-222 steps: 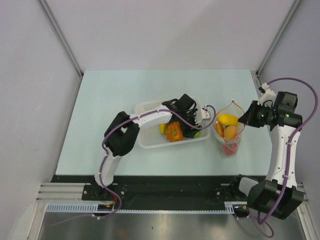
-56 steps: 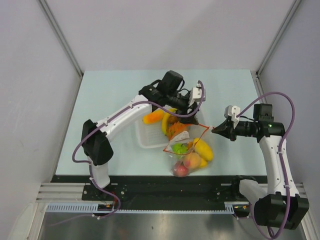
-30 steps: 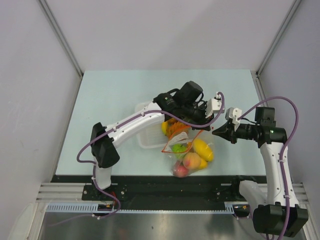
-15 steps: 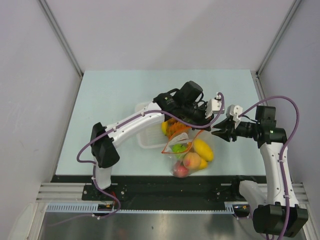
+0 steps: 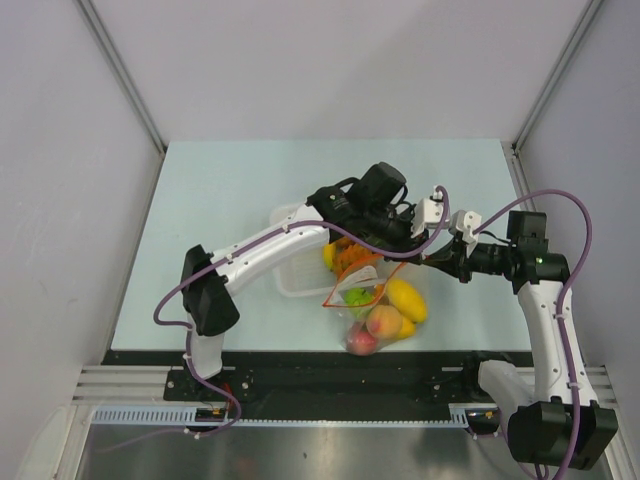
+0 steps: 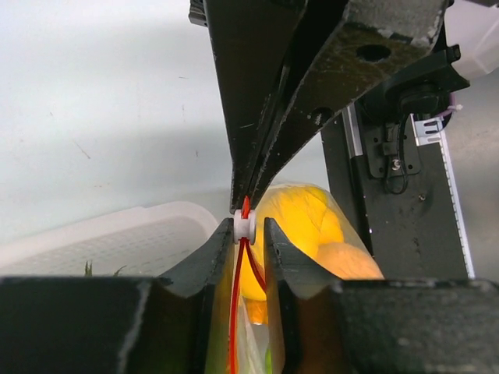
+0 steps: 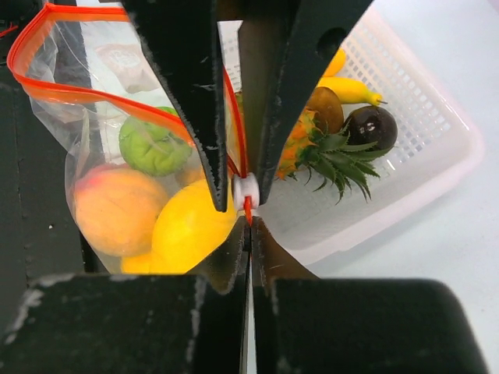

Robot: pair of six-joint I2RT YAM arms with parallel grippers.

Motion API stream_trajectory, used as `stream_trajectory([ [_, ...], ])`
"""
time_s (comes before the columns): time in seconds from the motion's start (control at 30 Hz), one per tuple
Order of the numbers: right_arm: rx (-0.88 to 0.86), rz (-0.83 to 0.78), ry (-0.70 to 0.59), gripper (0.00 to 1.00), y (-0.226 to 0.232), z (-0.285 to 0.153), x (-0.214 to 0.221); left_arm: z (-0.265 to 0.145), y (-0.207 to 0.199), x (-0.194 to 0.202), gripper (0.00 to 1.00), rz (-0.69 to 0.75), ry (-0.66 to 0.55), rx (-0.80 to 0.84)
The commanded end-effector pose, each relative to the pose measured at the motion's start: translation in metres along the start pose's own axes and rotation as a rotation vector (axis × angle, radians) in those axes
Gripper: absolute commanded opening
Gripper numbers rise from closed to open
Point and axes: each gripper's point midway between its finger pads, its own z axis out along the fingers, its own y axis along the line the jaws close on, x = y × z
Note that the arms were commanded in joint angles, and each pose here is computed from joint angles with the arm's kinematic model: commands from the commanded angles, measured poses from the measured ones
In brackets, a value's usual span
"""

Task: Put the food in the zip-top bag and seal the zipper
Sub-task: Zip the zipper food storage bag at the center of the board.

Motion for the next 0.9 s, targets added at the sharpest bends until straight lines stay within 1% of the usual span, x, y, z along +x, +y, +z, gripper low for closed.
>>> stream_trajectory([
  [0.0,-0.007,-0.048,-0.029,0.00,0.000,0.000,-0.010,-0.013,-0.003,-0.029,0.27,0.064,-0.070,-0.024],
  [0.13,-0.007,-0.042,-0.030,0.00,0.001,0.000,-0.011,-0.013,0.000,-0.035,0.39,0.059,-0.082,-0.043],
  [0.2,-0.004,-0.043,-0.029,0.00,0.001,-0.001,-0.012,-0.012,0.000,-0.035,0.39,0.055,-0.077,-0.043],
  [0.23,-0.003,-0.040,-0.028,0.00,0.002,-0.001,-0.012,-0.011,0.001,-0.033,0.31,0.052,-0.071,-0.041],
  [0.3,0.003,-0.042,-0.026,0.00,0.000,-0.002,-0.012,-0.010,0.000,-0.027,0.21,0.047,-0.049,-0.036],
  [0.33,0.006,-0.044,-0.025,0.00,0.001,-0.002,-0.012,-0.010,0.000,-0.024,0.14,0.045,-0.036,-0.036],
  [0.4,0.021,-0.039,-0.023,0.00,-0.002,-0.005,-0.012,-0.011,-0.001,-0.013,0.10,0.036,0.005,-0.034],
  [0.57,0.045,-0.020,-0.025,0.00,-0.004,-0.009,-0.013,-0.024,0.000,0.010,0.08,-0.016,0.061,-0.045],
  [0.87,0.073,0.006,-0.021,0.00,-0.006,-0.014,-0.008,-0.053,-0.002,0.038,0.10,-0.040,0.119,-0.079],
])
